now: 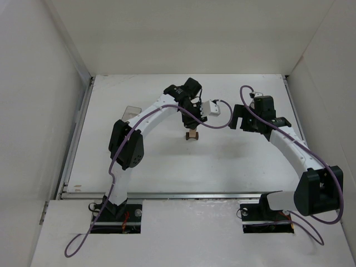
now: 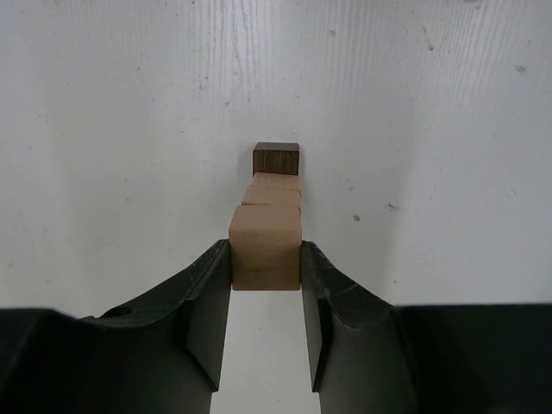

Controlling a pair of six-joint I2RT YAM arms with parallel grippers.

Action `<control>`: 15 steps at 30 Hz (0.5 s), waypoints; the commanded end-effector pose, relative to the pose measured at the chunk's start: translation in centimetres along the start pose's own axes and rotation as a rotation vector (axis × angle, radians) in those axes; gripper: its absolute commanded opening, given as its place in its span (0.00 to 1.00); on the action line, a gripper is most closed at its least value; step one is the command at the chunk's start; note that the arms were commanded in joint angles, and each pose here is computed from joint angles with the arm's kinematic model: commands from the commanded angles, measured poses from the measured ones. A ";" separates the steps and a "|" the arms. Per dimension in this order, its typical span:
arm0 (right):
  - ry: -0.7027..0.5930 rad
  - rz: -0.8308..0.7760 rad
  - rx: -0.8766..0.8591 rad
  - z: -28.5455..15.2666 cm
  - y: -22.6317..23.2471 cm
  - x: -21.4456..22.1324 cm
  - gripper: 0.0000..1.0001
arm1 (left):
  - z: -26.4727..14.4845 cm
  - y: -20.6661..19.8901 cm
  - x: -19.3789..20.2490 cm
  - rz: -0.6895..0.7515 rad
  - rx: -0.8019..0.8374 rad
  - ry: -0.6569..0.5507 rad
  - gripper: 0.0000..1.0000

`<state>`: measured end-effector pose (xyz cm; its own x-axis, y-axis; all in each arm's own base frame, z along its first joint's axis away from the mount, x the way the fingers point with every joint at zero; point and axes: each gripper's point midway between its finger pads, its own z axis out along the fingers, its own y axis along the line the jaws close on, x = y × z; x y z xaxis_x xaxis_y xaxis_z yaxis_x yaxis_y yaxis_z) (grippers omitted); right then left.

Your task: Build the wood block tower

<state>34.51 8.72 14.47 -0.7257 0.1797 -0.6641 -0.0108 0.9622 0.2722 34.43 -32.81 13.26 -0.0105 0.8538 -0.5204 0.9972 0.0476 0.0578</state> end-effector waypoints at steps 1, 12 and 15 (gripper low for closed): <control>-0.060 -0.003 0.004 -1.0 0.1 -1.8 1.00 | -1.5 -0.9 -1.0 0.035 0.006 -0.037 0.00; -0.060 -0.003 0.004 -1.0 0.1 -1.8 1.00 | -1.5 -0.6 -0.7 0.035 -0.007 -0.024 0.07; -0.060 -0.003 0.004 -1.0 0.1 -1.8 1.00 | -1.5 -0.6 -0.6 0.024 -0.013 -0.018 0.12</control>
<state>34.51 8.71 14.47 -0.7256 0.1798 -0.6642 -0.0103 0.9623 0.2717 34.44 -32.86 13.26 -0.0090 0.8520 -0.5235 0.9971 0.0470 0.0592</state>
